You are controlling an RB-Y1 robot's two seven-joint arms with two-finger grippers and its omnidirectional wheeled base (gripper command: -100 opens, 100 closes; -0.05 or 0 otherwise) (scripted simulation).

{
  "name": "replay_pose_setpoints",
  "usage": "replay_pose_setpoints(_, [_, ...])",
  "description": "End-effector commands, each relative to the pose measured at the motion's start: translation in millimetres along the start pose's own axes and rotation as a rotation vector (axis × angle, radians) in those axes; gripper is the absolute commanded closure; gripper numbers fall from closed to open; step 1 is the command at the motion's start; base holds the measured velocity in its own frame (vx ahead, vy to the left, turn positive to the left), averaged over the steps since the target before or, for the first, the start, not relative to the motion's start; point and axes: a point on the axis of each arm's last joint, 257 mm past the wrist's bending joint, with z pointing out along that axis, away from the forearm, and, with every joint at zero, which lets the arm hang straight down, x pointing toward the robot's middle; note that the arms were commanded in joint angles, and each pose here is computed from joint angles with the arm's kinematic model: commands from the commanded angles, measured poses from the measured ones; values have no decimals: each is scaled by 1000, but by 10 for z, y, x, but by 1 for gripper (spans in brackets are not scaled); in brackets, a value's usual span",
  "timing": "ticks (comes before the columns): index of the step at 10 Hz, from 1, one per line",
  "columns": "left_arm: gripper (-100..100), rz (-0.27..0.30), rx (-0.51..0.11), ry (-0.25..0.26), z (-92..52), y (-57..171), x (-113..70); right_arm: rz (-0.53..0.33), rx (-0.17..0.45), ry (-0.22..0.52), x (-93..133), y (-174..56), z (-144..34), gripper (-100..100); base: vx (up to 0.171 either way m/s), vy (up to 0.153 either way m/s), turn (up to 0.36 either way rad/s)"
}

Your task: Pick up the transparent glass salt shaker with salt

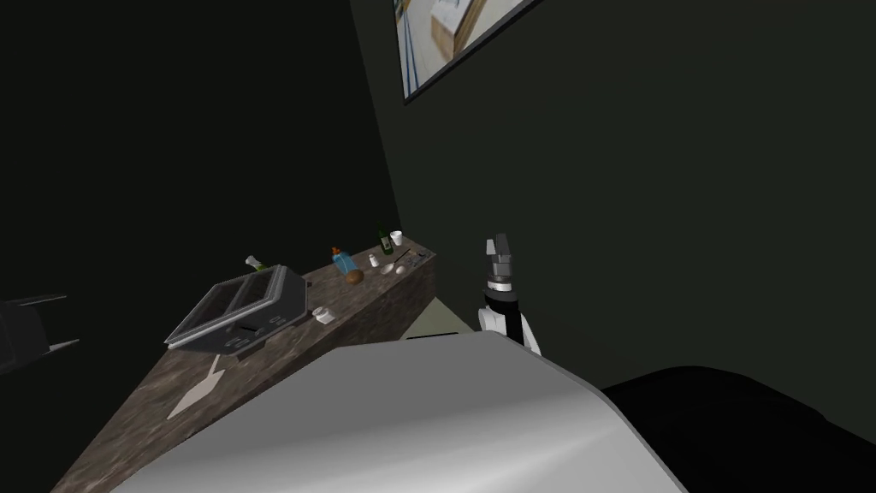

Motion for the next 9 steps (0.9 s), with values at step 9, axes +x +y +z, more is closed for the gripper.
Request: replay_pose_setpoints(9, [-100,-26,-119,-78,280,-631,-40,0,0,0,0,0,0,0,-33,19,-167])
